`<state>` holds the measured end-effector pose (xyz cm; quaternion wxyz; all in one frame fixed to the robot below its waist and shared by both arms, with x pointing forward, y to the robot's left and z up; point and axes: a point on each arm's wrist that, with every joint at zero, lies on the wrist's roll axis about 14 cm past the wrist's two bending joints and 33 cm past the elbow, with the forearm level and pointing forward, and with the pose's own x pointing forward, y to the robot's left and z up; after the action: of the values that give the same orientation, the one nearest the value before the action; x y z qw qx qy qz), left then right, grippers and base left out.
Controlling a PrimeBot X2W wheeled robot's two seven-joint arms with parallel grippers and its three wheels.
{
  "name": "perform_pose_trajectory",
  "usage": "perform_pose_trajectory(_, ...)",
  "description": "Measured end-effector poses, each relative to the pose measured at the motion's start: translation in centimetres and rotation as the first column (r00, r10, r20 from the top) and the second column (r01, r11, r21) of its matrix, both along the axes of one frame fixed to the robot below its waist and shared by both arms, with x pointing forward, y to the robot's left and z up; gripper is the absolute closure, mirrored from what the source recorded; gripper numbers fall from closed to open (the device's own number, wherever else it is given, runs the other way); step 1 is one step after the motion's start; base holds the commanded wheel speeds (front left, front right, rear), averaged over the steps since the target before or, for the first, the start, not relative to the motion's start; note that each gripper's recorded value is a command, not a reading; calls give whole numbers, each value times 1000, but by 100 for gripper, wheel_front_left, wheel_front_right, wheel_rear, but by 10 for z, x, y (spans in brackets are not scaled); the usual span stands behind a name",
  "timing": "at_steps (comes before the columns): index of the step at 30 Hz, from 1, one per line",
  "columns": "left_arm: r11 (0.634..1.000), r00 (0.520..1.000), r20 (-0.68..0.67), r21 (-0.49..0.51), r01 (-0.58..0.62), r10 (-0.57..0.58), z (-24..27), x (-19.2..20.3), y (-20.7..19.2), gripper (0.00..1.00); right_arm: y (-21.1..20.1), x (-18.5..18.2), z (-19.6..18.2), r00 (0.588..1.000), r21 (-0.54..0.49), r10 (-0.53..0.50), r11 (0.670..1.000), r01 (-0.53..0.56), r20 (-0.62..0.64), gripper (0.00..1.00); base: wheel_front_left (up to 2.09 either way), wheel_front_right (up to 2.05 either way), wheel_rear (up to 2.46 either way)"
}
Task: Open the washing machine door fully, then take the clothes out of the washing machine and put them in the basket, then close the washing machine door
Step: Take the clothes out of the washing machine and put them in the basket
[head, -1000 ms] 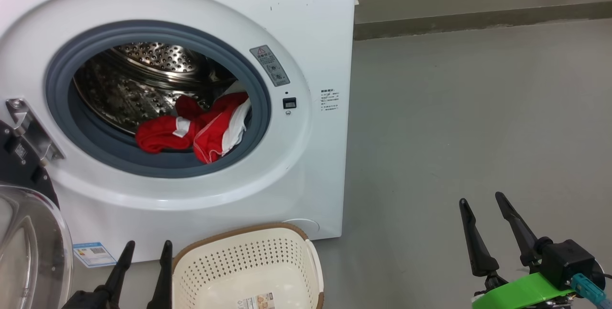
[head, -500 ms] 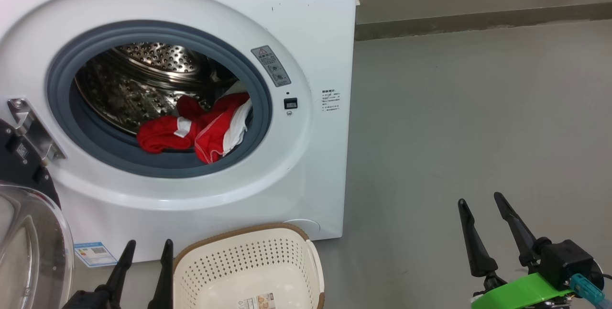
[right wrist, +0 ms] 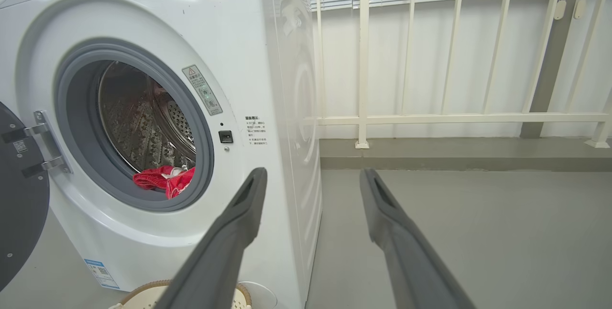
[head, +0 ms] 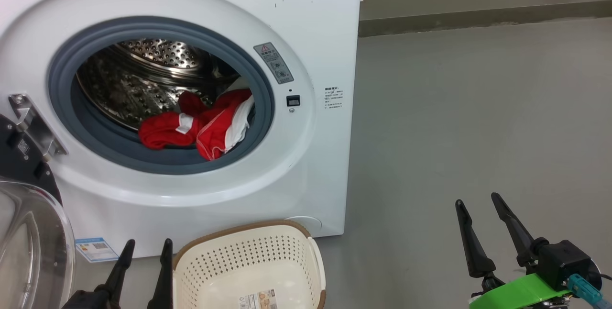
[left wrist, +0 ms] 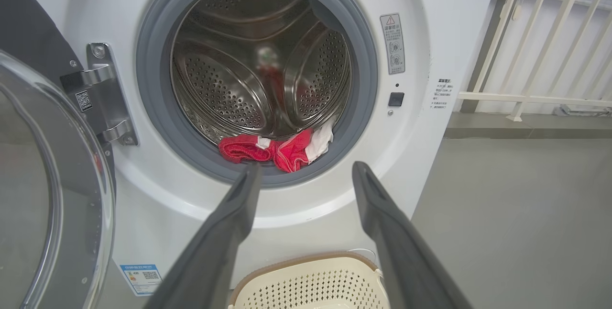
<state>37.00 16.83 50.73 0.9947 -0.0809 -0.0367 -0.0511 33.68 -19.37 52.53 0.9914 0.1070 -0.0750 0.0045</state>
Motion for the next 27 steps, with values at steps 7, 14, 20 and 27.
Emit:
perform_pose_trajectory(7, 1000, 1000, -2, -9, 4, -4, 0, 7, -3, 0, 4, 6, -6, 1000, -2, 12, 1000, -12, -19, 0, 0, 0, 0)
perform_pose_trajectory(14, 999, 999, 22, -10, 34, -33, 10, 37, -12, 0, 13, 17, -21, 997, -2, 41, 999, -42, -70, 0, 0, 0, 0)
perform_pose_trajectory(20, 999, 998, 52, -10, 45, -45, 22, 72, -15, 0, 18, 35, -28, 994, -1, 58, 998, -58, -89, 0, 0, 0, 0)
perform_pose_trajectory(27, 999, 996, 68, -13, 51, -50, 28, 117, -20, 0, 21, 59, -38, 992, 0, 68, 998, -68, -110, 0, 0, 0, 0)
